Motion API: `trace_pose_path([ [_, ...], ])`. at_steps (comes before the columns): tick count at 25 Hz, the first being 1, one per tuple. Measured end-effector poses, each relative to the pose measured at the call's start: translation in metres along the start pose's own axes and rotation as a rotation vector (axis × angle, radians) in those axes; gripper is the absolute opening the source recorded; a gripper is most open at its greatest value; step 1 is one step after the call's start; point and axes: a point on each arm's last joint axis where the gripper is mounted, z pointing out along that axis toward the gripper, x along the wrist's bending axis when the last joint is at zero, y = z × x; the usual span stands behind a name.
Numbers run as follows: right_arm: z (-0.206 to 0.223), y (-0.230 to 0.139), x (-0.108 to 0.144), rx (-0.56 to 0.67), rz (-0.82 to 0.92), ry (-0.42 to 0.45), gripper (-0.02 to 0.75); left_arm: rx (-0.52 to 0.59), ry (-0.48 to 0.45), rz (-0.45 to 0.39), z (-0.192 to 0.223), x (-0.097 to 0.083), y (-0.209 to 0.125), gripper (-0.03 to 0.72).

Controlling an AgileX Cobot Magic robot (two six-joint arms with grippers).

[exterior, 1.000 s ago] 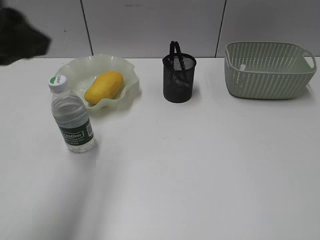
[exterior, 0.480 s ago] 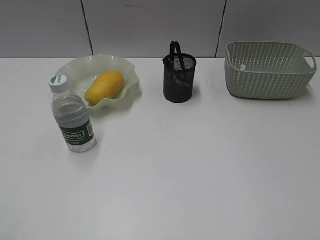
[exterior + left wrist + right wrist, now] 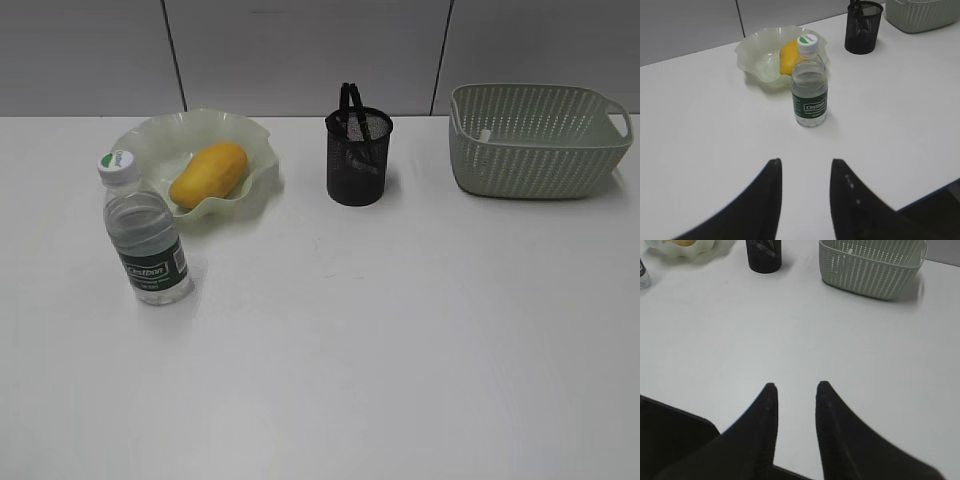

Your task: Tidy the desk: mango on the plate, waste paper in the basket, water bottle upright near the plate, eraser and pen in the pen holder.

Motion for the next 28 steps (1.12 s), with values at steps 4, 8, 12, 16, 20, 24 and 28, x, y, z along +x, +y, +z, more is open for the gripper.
trace_pose_path([
  [4,0.0000,0.0000,0.0014,0.000,0.009,0.015,0.225,0.008,-0.016,-0.011,0.0000,-0.0015,-0.0007,0.237],
  [8,-0.0001,0.0000,0.0020,0.000,0.013,0.021,0.225,0.008,-0.019,-0.015,0.0000,-0.0017,-0.0007,0.237],
  [12,-0.0001,0.0000,0.0023,0.001,0.015,0.025,0.225,0.009,-0.024,-0.019,0.0000,-0.0022,-0.0008,0.237],
  [16,-0.0001,0.0000,0.0024,0.001,0.016,0.027,0.225,0.009,-0.024,-0.021,0.0000,-0.0024,-0.0009,0.237],
  [20,-0.0001,0.0000,0.0027,0.001,0.030,-0.002,0.225,0.009,0.065,-0.061,-0.0016,-0.0029,-0.0016,0.235],
  [24,-0.0001,0.0000,0.0037,0.003,0.088,-0.126,0.225,0.008,0.253,-0.146,-0.0047,-0.0046,-0.0029,0.230],
  [28,0.0000,0.0001,0.0044,0.005,0.137,-0.231,0.225,-0.013,0.392,-0.208,-0.0096,-0.0070,-0.0053,0.230],
])
